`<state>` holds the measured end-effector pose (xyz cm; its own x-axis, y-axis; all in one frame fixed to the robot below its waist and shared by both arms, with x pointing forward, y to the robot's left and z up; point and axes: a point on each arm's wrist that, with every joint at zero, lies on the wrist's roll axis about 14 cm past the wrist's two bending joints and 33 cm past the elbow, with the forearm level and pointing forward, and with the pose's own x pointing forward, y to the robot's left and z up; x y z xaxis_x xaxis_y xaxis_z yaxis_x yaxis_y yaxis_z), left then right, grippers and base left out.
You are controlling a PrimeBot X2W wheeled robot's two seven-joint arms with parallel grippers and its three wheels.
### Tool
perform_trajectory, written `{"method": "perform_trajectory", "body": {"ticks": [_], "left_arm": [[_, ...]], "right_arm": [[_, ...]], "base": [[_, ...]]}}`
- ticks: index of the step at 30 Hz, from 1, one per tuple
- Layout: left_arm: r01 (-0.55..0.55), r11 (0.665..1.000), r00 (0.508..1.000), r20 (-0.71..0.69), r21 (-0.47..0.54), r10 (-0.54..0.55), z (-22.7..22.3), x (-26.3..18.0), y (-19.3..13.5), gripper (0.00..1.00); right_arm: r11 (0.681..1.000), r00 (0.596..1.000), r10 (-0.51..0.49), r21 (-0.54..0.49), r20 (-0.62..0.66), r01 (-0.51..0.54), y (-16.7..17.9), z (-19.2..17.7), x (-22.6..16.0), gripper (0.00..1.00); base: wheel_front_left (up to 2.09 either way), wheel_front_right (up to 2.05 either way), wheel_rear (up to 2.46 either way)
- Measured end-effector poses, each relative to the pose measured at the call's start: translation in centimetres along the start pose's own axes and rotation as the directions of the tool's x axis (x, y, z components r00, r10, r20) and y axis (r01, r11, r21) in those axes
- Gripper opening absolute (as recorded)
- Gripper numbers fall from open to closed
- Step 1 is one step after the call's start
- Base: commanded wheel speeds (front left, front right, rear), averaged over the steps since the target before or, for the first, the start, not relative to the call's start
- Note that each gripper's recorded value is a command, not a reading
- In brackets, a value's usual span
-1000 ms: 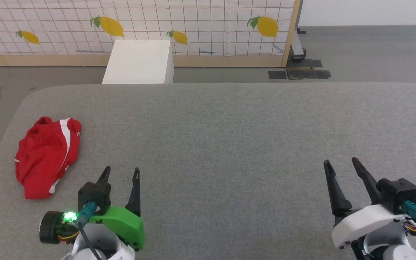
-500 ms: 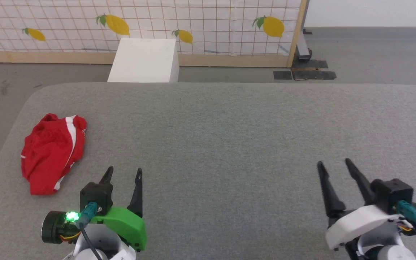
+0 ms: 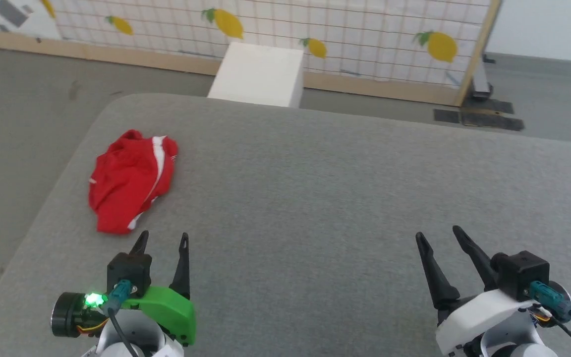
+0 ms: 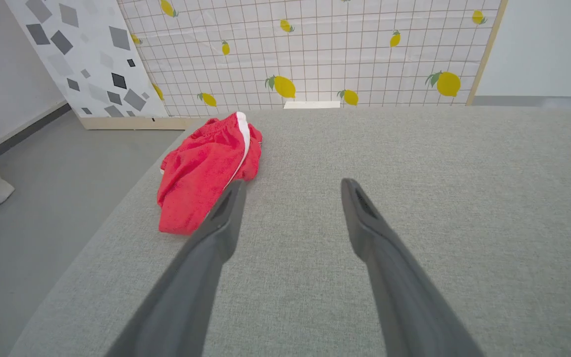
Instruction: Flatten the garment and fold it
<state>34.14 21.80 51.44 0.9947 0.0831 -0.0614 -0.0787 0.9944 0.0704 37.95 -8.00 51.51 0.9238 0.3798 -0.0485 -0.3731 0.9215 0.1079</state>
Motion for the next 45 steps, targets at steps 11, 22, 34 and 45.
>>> {"method": "perform_trajectory", "body": {"ticks": [11,22,34,45], "left_arm": [[-0.132,0.991,0.991,-0.001,0.007,0.132,-0.5,-2.6,3.8,1.0],[-0.207,0.978,0.978,0.029,0.012,0.206,-0.2,-4.6,5.8,1.0],[-0.233,0.972,0.972,0.035,0.019,0.233,-0.2,-5.4,6.5,1.0],[-0.234,0.972,0.972,0.007,0.033,0.234,-0.8,-5.4,7.0,1.0]], "right_arm": [[0.989,0.989,0.147,0.02,-0.019,-0.147,4.4,-0.4,2.1,1.0],[0.967,0.967,0.254,0.03,-0.021,-0.253,7.9,-0.4,3.3,1.0],[0.959,0.959,0.282,0.035,-0.031,-0.281,8.8,-0.8,3.3,1.0],[0.962,0.962,0.272,0.036,-0.025,-0.271,8.5,-0.5,3.3,1.0]], "base": [[0.0,0.0,0.0],[0.0,0.0,0.0],[0.0,0.0,0.0],[0.0,0.0,0.0]]}}
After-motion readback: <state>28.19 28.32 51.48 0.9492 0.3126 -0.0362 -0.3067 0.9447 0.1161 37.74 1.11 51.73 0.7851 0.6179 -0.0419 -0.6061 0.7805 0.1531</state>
